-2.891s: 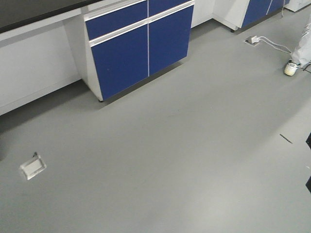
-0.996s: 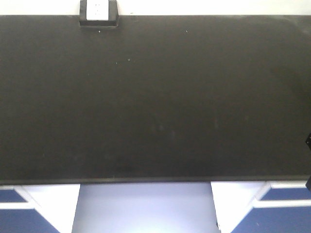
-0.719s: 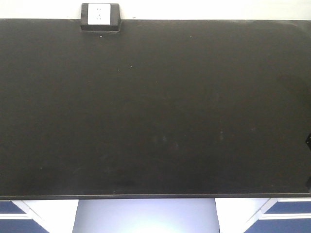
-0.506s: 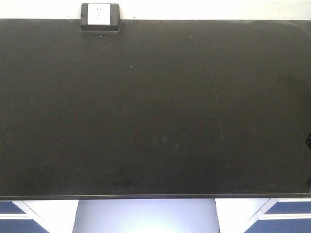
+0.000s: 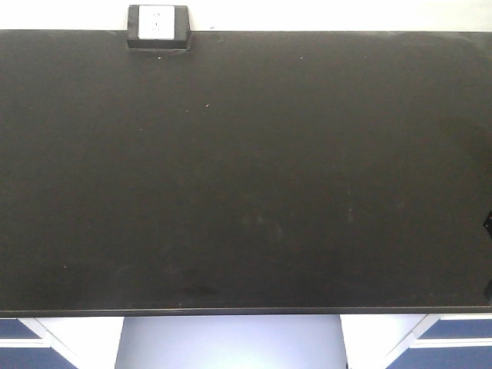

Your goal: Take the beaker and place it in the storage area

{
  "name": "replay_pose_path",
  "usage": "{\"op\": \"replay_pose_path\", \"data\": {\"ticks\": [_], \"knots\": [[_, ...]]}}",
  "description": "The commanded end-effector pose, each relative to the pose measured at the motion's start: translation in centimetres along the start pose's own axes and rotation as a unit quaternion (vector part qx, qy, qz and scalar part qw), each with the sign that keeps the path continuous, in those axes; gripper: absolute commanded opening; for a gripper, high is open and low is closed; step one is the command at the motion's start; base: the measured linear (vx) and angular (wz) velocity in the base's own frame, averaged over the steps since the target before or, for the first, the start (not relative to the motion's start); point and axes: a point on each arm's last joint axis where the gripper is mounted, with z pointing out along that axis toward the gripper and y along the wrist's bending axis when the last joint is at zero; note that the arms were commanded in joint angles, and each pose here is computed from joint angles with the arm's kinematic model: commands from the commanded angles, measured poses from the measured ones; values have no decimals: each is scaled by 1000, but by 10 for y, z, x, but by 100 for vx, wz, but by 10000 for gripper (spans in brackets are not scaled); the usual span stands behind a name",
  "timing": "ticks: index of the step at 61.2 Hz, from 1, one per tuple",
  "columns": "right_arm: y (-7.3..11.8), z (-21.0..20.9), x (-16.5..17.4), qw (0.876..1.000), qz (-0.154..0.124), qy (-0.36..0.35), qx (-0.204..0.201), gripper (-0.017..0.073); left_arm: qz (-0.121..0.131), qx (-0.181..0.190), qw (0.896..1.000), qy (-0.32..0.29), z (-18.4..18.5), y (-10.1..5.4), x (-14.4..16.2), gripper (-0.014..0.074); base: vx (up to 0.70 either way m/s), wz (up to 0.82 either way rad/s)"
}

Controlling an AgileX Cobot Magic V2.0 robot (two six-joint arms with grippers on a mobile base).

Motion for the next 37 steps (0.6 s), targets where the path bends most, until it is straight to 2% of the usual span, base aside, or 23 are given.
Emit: {"op": "replay_pose_path", "data": {"ticks": [1, 10, 23, 31, 37], "knots": [[-2, -3, -17, 999, -2, -50, 12, 0, -5, 15, 999, -38, 0, -2, -1, -8, 0, 0], [-4, -3, -22, 997, 0, -80, 21, 0, -5, 15, 999, -38, 0, -2, -1, -8, 0, 0], [-3, -4, -25, 995, 38, -93, 13, 0, -5, 15, 999, -38, 0, -2, -1, -8, 0, 0], [-9, 4, -35, 990, 38, -133, 39, 0, -5, 15, 999, -38, 0, -2, -1, -8, 0, 0], [-17, 22, -44, 984, 38, -161, 73, 0, -5, 15, 999, -38, 0, -2, -1, -8, 0, 0]]}}
